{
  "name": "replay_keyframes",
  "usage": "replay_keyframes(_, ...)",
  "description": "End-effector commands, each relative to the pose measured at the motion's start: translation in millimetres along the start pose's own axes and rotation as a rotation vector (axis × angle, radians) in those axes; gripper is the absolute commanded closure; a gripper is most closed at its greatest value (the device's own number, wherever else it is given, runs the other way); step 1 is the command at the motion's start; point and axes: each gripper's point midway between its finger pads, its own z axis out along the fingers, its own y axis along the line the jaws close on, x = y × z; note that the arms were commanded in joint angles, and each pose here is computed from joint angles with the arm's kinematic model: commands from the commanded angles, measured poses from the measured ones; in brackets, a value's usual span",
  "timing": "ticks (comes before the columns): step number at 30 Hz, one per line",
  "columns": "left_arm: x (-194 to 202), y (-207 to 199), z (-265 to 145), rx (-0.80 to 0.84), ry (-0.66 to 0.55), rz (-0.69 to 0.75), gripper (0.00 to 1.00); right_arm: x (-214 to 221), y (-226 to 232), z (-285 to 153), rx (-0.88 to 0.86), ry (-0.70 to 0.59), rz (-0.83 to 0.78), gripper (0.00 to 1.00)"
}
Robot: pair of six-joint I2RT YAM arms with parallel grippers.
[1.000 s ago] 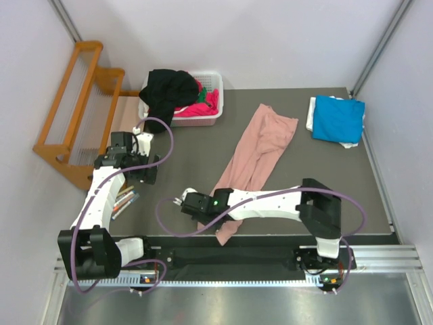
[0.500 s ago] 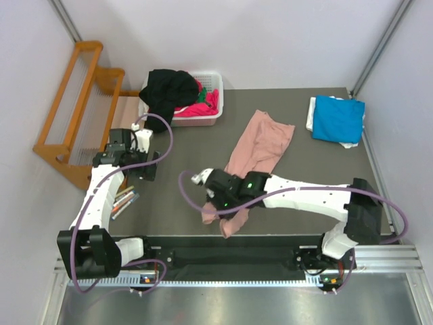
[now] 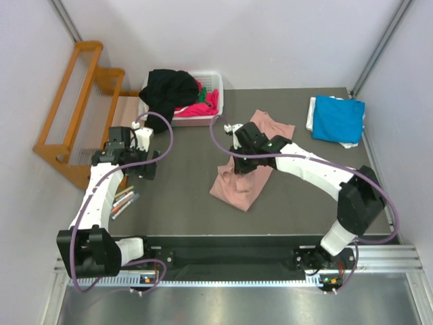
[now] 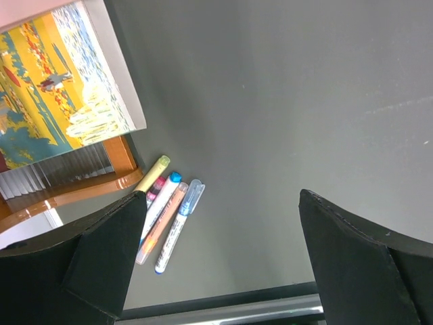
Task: Fold and stack the t-shirts
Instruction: Fold the tshirt
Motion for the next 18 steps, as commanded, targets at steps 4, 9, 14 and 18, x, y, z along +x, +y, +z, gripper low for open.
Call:
replay_keyframes(4,-10,3,-10,0.0,-0.023,0.024,0.01,-37,-51,36,0.034,-0.048,0.042,1.0)
replay_keyframes(9,-3,4,-7,-0.007,-0.003,0.037,0.01,-27,-84,50,0.096,-0.013,0.097,1.0)
replay_keyframes(14,3,6,-5,-0.016,0.007,0.049,0.01,-27,-107,52,0.127,-0.006,0.157,1.0)
replay_keyframes(18,1,3,-4,-0.002,0.007,0.05,0.01,-30,-118,58,0.147,0.007,0.183,0.95)
